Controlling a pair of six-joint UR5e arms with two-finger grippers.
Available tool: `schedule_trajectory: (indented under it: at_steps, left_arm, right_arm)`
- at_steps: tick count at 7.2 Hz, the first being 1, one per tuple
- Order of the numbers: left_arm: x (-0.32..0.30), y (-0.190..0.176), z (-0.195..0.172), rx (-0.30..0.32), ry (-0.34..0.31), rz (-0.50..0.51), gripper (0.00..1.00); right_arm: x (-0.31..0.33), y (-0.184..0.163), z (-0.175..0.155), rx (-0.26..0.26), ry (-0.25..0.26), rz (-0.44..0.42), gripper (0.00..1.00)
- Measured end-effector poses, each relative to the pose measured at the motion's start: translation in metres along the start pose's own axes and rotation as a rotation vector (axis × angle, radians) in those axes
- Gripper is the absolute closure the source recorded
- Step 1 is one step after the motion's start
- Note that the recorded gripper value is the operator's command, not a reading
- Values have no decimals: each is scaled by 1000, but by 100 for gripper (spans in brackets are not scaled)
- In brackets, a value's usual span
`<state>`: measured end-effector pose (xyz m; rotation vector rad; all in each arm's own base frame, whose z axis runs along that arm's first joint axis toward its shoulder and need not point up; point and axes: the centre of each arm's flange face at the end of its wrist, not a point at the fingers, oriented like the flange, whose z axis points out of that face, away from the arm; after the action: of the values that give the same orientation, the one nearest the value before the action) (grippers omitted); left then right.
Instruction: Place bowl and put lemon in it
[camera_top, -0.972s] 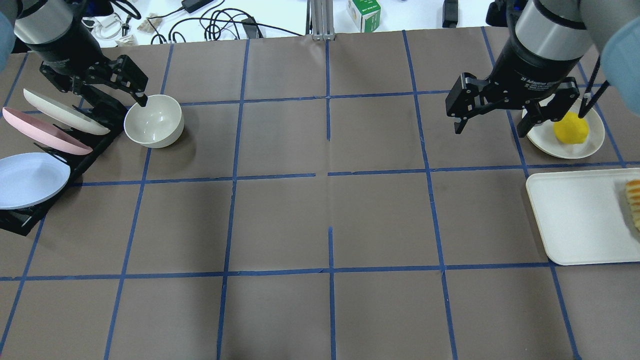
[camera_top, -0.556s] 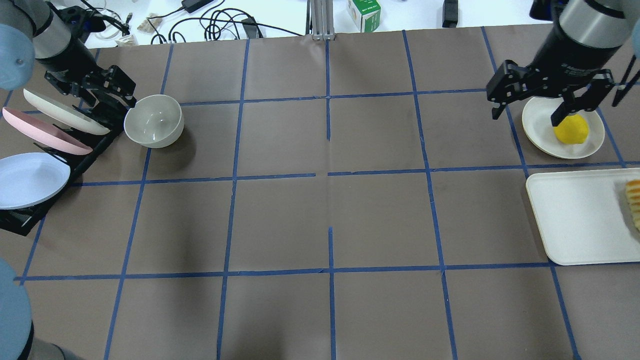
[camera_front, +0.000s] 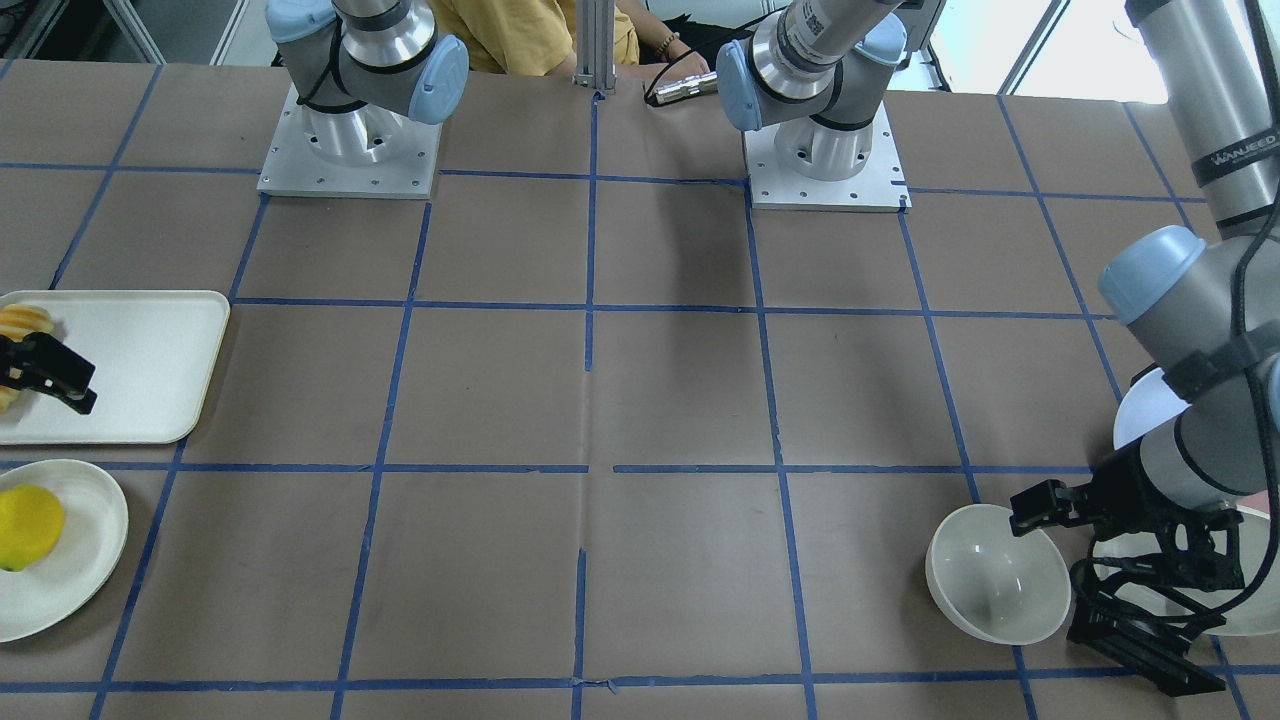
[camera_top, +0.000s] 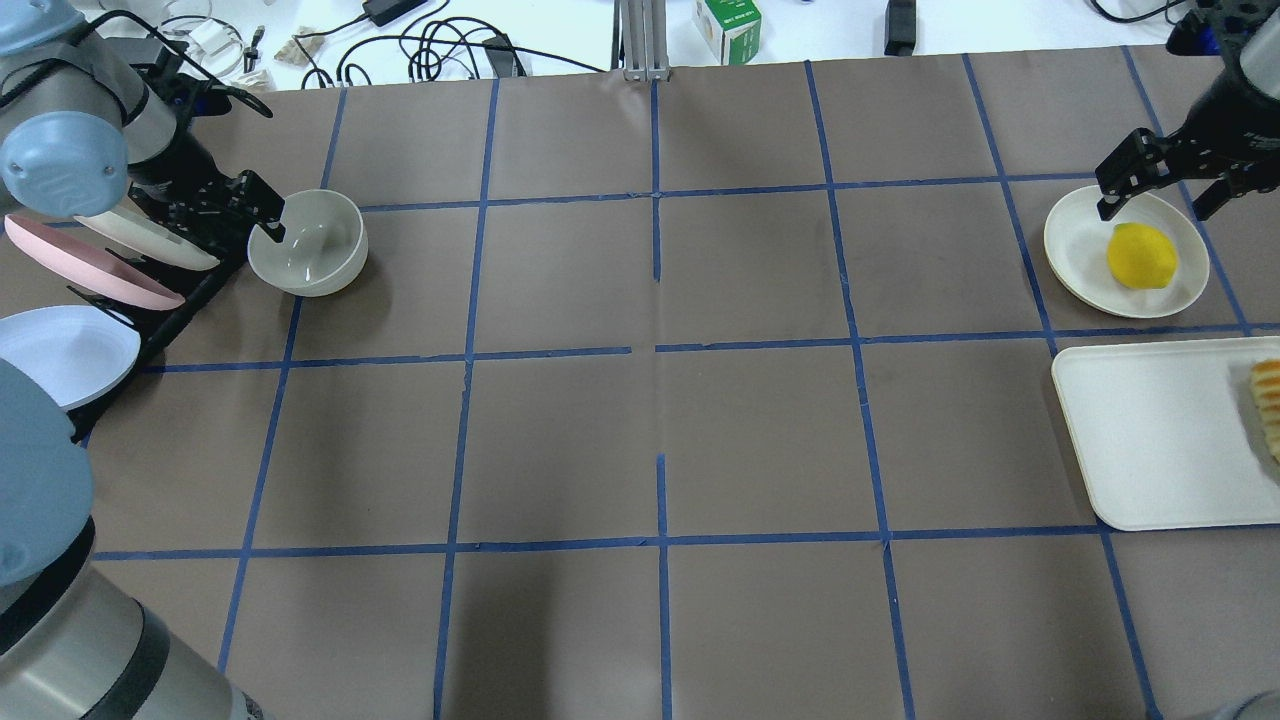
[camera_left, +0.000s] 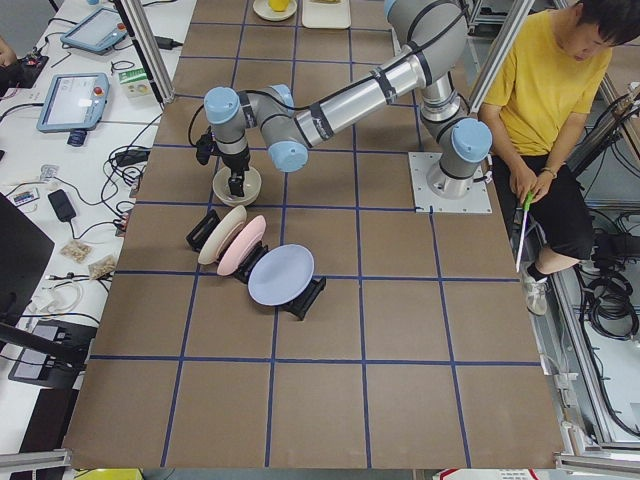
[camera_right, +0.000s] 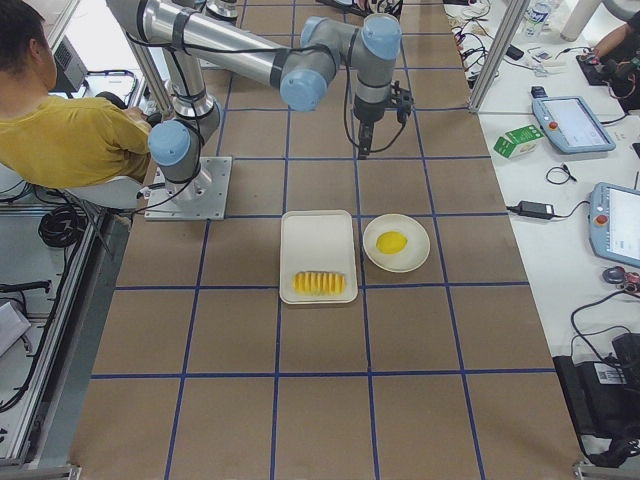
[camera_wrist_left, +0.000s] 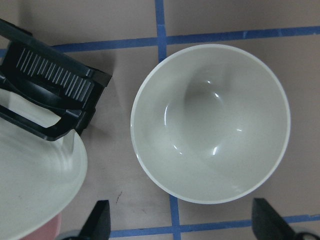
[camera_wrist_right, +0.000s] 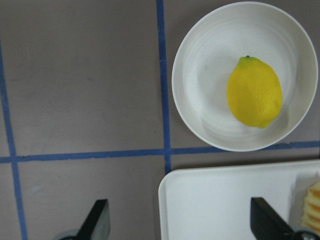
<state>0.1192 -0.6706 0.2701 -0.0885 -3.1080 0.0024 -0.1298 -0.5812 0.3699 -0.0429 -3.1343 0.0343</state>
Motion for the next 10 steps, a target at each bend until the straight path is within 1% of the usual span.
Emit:
schedule_trajectory:
  at_steps: [2,3,4,5,6,7,10]
  left_arm:
    - [-4,-5,31,-27,11,-4,3]
    - [-4,-5,44,-44,19,-11,16]
    - [-5,-5,53,-56,24,-15,36]
    - [-5,-6,58,-62,27,-16,61]
    - [-6,-7,60,-63,27,-17,90]
    - [-6,-8,60,-64,24,-17,100]
    - [-9,-14,58,-55,16,-30,100]
  right_arm:
    - [42,-7,27,8,-1,-18,0]
    - [56,-19,48,29,4,-30,0]
    - [67,-33,69,75,28,-69,0]
    - [74,-43,87,107,49,-128,0]
    - [78,-46,101,112,53,-162,0]
    - [80,-46,112,106,47,-175,0]
    - [83,-50,136,82,30,-208,0]
